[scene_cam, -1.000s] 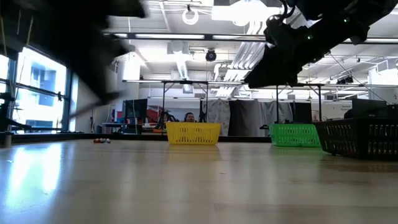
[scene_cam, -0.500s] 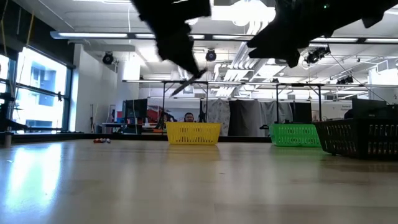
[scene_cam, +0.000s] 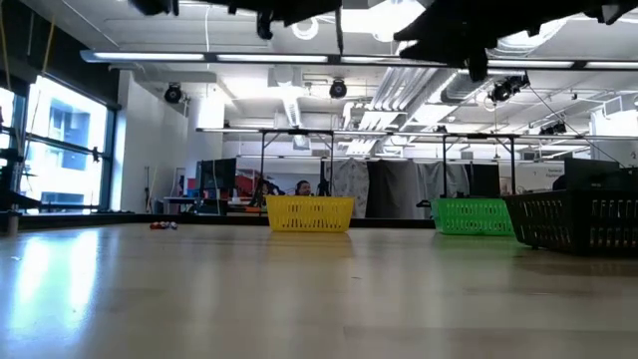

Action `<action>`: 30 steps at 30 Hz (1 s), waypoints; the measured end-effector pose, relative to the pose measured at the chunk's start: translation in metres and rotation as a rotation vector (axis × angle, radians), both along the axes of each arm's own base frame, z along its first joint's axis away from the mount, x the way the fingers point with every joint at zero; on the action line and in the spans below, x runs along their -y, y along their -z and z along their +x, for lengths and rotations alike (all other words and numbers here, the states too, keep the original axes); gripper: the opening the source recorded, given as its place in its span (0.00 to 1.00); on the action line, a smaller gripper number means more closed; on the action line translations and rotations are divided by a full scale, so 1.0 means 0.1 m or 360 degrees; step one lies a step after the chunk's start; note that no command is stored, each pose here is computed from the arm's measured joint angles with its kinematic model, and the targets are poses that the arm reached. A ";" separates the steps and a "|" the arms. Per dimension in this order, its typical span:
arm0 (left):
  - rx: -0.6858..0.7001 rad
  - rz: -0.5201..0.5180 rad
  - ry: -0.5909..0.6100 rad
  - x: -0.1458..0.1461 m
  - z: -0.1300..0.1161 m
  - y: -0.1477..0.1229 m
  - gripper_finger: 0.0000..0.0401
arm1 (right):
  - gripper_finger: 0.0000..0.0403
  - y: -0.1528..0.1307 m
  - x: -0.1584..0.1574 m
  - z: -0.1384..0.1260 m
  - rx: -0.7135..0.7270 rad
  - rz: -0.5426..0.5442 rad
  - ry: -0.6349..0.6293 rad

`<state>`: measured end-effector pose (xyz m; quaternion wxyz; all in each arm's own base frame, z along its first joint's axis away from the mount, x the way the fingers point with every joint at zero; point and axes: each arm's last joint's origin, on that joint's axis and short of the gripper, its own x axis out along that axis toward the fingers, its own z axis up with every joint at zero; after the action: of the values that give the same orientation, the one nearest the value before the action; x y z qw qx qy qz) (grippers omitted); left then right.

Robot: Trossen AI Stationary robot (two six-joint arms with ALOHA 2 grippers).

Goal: Sort crayons
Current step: Put the gray crayon into the green basket

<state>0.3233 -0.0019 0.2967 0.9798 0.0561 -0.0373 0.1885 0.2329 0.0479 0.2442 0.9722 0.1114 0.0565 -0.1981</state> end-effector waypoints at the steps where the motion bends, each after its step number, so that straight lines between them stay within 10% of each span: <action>1: 0.0035 -0.0022 -0.0004 -0.02 -0.04 0.05 0.00 | 0.36 -0.03 0.00 0.02 0.0051 -0.0015 -0.0005; 13: 0.0169 -0.0185 0.0166 0.10 -0.09 0.17 0.00 | 0.38 -0.05 0.01 0.25 0.0337 -0.0147 -0.0066; 30: 0.0130 -0.0273 0.0271 0.21 -0.04 0.27 0.00 | 0.50 -0.33 -0.01 0.57 -0.0063 -0.0315 -0.0064</action>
<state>0.3189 -0.0229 0.2700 0.9911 -0.0389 -0.0657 0.1092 0.2895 0.0489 0.2773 0.9810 0.0098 0.0580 -0.1851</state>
